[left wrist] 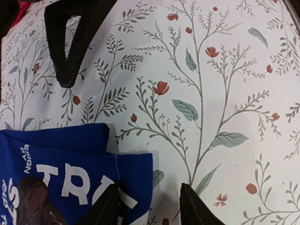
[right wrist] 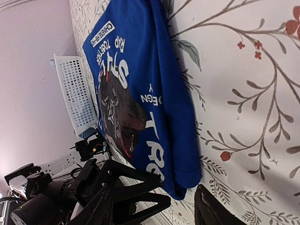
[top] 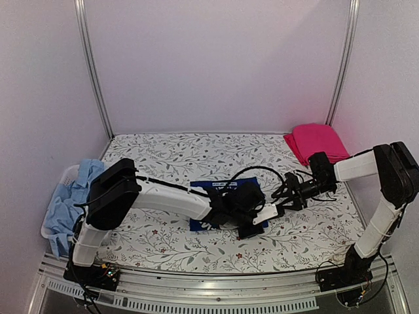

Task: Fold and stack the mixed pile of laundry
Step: Pick up the square-folded T-shirt from the center of the board.

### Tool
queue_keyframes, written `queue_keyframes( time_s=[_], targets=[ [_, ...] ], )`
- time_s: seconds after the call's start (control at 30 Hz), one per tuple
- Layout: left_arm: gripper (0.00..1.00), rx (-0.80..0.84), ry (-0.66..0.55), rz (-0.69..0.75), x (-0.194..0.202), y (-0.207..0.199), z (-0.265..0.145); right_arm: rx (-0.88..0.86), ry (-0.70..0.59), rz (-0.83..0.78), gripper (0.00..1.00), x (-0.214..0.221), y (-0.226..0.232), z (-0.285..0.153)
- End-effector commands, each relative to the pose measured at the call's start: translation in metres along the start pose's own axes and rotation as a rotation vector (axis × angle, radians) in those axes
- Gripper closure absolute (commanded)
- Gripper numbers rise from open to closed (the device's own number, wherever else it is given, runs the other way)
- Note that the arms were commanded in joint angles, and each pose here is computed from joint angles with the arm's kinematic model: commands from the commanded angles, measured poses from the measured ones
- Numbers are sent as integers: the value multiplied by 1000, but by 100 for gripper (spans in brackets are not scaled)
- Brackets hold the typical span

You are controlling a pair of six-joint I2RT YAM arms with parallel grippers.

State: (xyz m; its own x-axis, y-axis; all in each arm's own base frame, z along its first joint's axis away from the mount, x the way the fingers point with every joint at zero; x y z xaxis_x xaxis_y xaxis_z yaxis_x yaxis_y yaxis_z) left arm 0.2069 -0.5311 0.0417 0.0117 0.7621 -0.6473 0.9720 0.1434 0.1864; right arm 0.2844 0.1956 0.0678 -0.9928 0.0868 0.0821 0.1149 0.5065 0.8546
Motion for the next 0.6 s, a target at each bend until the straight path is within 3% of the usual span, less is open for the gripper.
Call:
queue_keyframes(
  time_s=[0.0,0.2,0.37,0.57],
  targets=[
    [57,-25,38,38,7,3,14,29,-2,1,41,4,-10,1],
    [72,-66,77,34,20,7,21,57,35,23,36,10,-26,8],
    [100,-81,-11,-7,-6,16,3,46,89,74,27,21,-38,17],
    [100,-58,-193,-71,-48,30,-36,-33,112,94,15,26,-26,25]
  ],
)
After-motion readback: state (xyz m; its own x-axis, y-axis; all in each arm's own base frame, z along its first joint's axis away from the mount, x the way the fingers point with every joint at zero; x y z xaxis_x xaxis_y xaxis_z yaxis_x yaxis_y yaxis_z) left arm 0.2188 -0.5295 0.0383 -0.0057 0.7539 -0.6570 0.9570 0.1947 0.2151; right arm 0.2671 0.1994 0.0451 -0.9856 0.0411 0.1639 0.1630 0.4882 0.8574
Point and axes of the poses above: each gripper's point midway between its finger pads, its own z axis out along the fingers, its own y axis along the line the jaws close on, x = y × z, the point moved 1 cm from there along -z, back along the fingers
